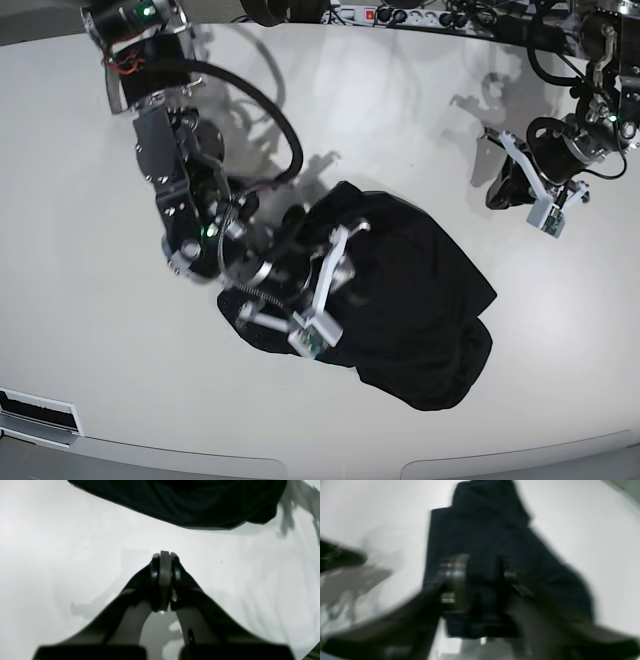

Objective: Layout the t-shirt on the table in an organized manner, then fold the t-shirt properly
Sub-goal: 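Drag the grasped shirt edge with the right gripper away from the left arm, then release, regrasp the shirt with the right gripper and pull it flatter, then grasp the shirt's middle with the right gripper and lift it, then drag the lifted shirt with the right gripper and lay it down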

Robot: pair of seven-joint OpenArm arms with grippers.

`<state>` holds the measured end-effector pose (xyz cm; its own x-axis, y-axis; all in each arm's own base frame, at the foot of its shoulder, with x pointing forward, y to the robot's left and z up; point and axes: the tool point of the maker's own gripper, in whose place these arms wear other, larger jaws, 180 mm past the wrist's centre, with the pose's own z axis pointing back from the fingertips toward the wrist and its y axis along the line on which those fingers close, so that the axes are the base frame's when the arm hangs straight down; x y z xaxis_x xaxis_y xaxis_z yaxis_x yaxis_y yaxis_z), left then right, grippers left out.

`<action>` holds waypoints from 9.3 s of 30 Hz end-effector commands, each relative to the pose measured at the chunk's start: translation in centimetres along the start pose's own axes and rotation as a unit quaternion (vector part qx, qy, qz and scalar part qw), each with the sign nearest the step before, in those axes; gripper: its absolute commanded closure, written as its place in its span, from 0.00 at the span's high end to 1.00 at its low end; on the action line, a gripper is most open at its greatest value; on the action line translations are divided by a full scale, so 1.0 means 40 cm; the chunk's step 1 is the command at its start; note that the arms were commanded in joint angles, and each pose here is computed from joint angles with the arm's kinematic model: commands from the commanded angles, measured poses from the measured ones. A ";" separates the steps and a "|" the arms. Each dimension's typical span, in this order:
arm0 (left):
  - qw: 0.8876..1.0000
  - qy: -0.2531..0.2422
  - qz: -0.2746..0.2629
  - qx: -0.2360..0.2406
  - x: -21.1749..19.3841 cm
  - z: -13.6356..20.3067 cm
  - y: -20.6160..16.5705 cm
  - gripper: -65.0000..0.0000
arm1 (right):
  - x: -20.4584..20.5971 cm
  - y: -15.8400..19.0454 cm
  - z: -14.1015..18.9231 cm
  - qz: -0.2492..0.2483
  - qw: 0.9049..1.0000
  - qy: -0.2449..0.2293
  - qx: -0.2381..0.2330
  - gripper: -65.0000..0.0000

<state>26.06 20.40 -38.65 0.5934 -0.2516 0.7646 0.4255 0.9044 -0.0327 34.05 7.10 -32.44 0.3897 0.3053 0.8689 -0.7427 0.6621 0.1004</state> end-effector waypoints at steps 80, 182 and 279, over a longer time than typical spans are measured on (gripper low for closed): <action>0.999 -0.050 0.014 -0.007 0.059 -0.010 -0.019 0.00 | -0.063 -0.138 0.163 0.035 0.999 0.032 -0.018 0.64; 0.998 -0.044 -0.025 -0.037 0.114 -0.129 -0.072 0.00 | -0.244 -0.281 0.499 0.091 0.884 0.194 -0.416 0.60; 0.997 -0.077 0.016 0.000 0.149 -0.091 0.014 0.00 | -0.293 0.047 0.544 -0.023 0.980 0.189 0.058 0.00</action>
<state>31.33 17.92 -38.05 0.5386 -0.1779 0.8236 0.4062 0.9112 -0.0688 16.03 -10.35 -32.63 0.6028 0.5266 0.5994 -0.7558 0.6176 0.2175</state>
